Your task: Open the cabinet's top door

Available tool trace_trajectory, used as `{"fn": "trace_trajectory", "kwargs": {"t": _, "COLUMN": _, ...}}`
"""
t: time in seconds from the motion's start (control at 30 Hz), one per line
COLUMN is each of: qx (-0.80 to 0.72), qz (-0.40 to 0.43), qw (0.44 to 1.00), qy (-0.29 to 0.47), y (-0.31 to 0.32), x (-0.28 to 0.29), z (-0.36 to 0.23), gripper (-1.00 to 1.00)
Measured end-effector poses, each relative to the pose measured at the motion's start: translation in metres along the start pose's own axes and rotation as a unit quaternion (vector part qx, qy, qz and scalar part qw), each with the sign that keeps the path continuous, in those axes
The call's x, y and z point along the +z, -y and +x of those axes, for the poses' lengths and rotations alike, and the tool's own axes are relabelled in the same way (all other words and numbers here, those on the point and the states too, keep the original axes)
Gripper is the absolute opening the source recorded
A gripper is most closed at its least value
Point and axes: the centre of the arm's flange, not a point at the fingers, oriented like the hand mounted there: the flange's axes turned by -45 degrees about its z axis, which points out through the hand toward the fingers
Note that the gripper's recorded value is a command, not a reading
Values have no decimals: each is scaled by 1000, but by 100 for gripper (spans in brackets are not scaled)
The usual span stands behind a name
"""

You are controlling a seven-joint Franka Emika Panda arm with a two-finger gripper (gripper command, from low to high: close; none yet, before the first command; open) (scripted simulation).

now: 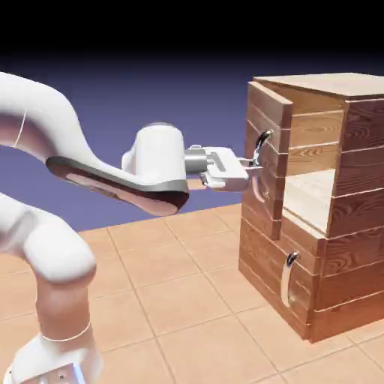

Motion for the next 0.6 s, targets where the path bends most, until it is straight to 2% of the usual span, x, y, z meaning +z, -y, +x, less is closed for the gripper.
{"fn": "trace_trajectory", "kwargs": {"t": 0.6, "qx": 0, "qz": 154, "qw": 988, "qy": 0, "y": -58, "x": -81, "z": 0, "gripper": -100}}
